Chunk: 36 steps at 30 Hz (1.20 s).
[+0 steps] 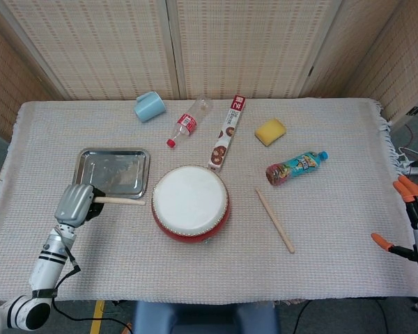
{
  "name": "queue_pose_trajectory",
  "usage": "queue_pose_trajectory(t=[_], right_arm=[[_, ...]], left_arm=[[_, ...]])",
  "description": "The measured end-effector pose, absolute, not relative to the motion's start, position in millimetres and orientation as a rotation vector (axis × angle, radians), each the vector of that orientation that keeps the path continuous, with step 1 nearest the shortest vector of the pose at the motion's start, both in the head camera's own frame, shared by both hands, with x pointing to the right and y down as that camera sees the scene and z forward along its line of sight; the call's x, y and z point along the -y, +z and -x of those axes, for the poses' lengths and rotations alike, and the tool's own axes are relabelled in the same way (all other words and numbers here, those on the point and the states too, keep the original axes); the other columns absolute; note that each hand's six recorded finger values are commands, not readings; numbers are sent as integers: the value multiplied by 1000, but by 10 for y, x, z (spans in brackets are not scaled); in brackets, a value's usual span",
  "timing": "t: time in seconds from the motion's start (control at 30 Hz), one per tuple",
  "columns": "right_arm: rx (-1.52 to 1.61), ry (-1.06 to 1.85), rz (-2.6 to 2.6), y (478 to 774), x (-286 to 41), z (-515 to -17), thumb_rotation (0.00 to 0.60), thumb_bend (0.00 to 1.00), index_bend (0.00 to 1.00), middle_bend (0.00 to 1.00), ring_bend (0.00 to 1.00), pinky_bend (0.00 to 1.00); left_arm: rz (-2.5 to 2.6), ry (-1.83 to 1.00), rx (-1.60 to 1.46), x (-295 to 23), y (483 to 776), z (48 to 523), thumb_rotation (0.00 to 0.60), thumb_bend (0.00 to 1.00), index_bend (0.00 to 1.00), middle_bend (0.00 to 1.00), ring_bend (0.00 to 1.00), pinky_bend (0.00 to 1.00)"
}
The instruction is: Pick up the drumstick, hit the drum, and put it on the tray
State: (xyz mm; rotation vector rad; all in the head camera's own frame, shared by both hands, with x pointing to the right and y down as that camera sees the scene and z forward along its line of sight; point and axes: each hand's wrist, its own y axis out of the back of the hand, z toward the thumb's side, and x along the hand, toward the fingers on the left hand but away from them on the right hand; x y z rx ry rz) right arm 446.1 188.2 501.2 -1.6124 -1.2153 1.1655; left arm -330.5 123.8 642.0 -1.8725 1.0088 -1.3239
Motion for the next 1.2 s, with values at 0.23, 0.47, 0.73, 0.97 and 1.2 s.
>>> queue_pose_trajectory(t=[0.23, 0.47, 0.73, 0.97, 1.2], right_arm=[[1226, 1159, 1605, 4981, -1892, -4487, 600, 64, 0, 19, 0, 68], [1233, 1162, 1608, 4995, -1913, -4506, 600, 64, 0, 19, 0, 68], [1233, 1157, 1610, 4995, -1905, -4506, 600, 64, 0, 19, 0, 68], [1238, 1161, 1607, 4986, -1913, -4531, 600, 64, 0, 19, 0, 68], [1249, 1162, 1604, 4979, -1926, -4561, 600, 64, 0, 19, 0, 68]], left_arm=[[1779, -1321, -840, -1060, 6476, 2992, 600, 608, 1000, 1000, 1000, 1000], [1759, -1361, -761, -1015, 6571, 2840, 600, 607, 1000, 1000, 1000, 1000], [1755, -1383, -757, -935, 6596, 2706, 600, 607, 1000, 1000, 1000, 1000], [1654, -1382, -636, -893, 6658, 2570, 600, 608, 1000, 1000, 1000, 1000], [1552, -1374, -551, -865, 6668, 2502, 600, 607, 1000, 1000, 1000, 1000]])
